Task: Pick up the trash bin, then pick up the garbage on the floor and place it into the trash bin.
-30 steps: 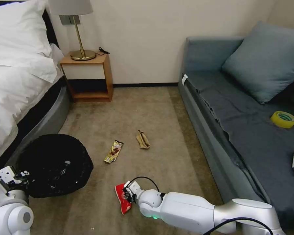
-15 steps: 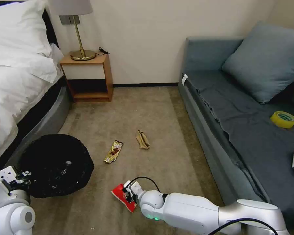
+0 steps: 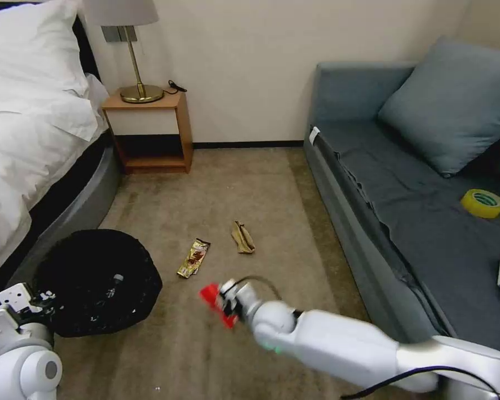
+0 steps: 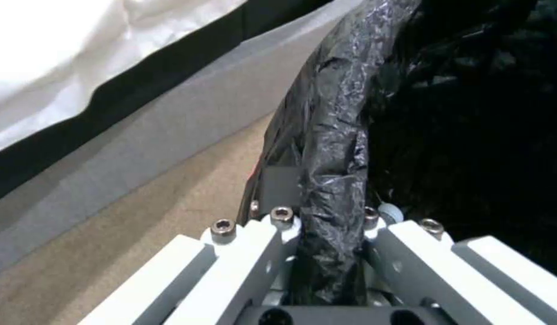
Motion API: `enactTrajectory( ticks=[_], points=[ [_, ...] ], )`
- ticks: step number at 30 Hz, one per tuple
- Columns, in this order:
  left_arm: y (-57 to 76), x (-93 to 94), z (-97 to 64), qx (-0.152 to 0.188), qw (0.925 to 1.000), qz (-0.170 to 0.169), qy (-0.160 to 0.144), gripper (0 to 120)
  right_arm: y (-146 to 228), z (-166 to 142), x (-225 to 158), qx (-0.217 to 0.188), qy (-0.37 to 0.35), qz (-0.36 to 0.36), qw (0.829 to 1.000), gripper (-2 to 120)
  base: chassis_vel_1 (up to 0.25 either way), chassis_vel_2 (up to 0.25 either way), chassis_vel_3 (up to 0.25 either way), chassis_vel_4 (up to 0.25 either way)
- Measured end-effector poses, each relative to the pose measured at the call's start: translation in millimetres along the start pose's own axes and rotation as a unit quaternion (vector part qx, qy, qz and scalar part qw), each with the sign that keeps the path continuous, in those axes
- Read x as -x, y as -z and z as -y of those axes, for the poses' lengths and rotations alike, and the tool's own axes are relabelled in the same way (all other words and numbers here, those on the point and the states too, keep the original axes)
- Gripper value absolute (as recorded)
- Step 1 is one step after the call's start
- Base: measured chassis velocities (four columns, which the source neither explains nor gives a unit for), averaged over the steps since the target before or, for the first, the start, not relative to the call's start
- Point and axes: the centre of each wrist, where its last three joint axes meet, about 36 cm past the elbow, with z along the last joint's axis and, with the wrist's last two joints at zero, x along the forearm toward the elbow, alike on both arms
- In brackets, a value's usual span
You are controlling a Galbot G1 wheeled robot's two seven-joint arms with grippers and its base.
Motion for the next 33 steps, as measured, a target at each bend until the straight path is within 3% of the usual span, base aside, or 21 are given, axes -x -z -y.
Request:
enactTrajectory(
  ticks=[1,5,7,10,11,14,20,21,25,27,33],
  points=[
    [0.0,0.0,0.0,0.000,1.0000,0.000,0.000,3,0.0,0.0,0.0,0.000,0.000,0.000,1.000,0,0.000,0.000,0.000,0.000],
    [-3.9,-2.1,4.8,0.005,1.0000,-0.005,-0.007,3,66.5,5.9,-49.3,0.037,0.012,0.083,0.996,0,0.000,0.000,0.000,0.000],
    [-4.1,-2.3,5.1,0.005,0.9999,-0.005,-0.007,3,72.6,4.0,-52.9,0.040,0.014,0.090,0.995,0,0.000,0.000,0.000,0.000],
    [-5.9,-3.3,8.9,0.007,0.9999,-0.007,-0.011,3,126.3,-30.9,-76.3,0.076,0.061,0.151,0.984,0,0.000,0.000,0.000,0.000],
    [-5.9,-3.3,8.9,0.007,0.9999,-0.007,-0.011,3,126.3,-30.9,-76.3,0.076,0.061,0.151,0.984,0,0.000,0.000,0.000,0.000],
    [-8.9,-4.3,12.7,0.007,0.9998,-0.011,-0.013,3,167.7,-84.7,-87.9,0.095,0.125,0.197,0.968,0,0.000,0.000,0.000,0.000],
    [-10.2,-5.9,15.4,0.007,0.9998,-0.012,-0.014,3,177.6,-137.7,-82.0,0.086,0.162,0.192,0.964,0,0.000,0.000,0.000,0.000],
    [-9.3,-7.1,16.0,0.007,0.9998,-0.011,-0.015,3,173.0,-153.2,-74.5,0.076,0.168,0.183,0.966,0,0.000,0.000,0.000,0.000],
    [-8.9,-8.0,16.5,0.007,0.9998,-0.010,-0.015,3,164.9,-168.3,-63.4,0.062,0.164,0.175,0.969,0,0.000,0.000,0.000,0.000],
    [-9.1,-9.0,16.8,0.006,0.9998,-0.010,-0.015,3,145.8,-190.2,-42.8,0.034,0.150,0.162,0.975,0,0.000,0.000,0.000,0.000],
    [-8.1,-10.8,16.4,0.006,0.9998,-0.008,-0.014,3,136.8,-196.0,-36.6,0.015,0.146,0.155,0.977,10,0.000,0.000,0.000,0.000]
  ],
)
